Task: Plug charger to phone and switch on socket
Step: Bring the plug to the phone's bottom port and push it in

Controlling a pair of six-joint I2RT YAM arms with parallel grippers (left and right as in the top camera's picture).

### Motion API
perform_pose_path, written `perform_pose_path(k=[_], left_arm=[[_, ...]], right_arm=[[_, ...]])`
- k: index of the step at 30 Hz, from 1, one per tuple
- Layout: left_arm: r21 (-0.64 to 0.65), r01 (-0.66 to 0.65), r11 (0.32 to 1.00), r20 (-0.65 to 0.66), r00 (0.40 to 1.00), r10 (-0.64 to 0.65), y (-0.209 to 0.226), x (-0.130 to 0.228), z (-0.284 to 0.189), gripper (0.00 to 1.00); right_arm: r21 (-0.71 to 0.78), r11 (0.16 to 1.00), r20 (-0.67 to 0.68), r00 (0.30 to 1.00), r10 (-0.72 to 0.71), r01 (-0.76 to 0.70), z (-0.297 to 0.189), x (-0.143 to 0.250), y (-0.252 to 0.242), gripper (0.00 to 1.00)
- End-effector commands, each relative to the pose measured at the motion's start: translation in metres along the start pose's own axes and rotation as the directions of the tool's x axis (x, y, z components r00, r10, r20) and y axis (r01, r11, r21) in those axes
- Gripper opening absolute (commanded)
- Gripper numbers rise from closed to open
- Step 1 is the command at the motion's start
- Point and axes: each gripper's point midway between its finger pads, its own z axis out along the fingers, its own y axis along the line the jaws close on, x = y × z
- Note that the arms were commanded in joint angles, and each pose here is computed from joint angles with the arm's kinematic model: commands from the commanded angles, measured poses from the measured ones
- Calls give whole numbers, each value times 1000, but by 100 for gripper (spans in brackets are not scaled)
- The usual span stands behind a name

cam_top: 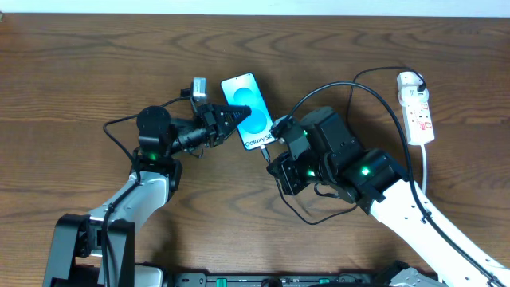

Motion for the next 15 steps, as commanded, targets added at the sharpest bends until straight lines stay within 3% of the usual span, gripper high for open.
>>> perform_pose_path(k=[1, 15], left_arm=[[35, -86, 996, -8, 996, 86, -18, -3, 1, 7], [35, -26, 999, -10, 1000, 26, -18, -3, 1, 8]], right_arm=[[2, 994, -3, 994, 112, -112, 1, 1, 1, 1], [-65, 976, -63, 977, 206, -210, 0, 11, 14, 1]])
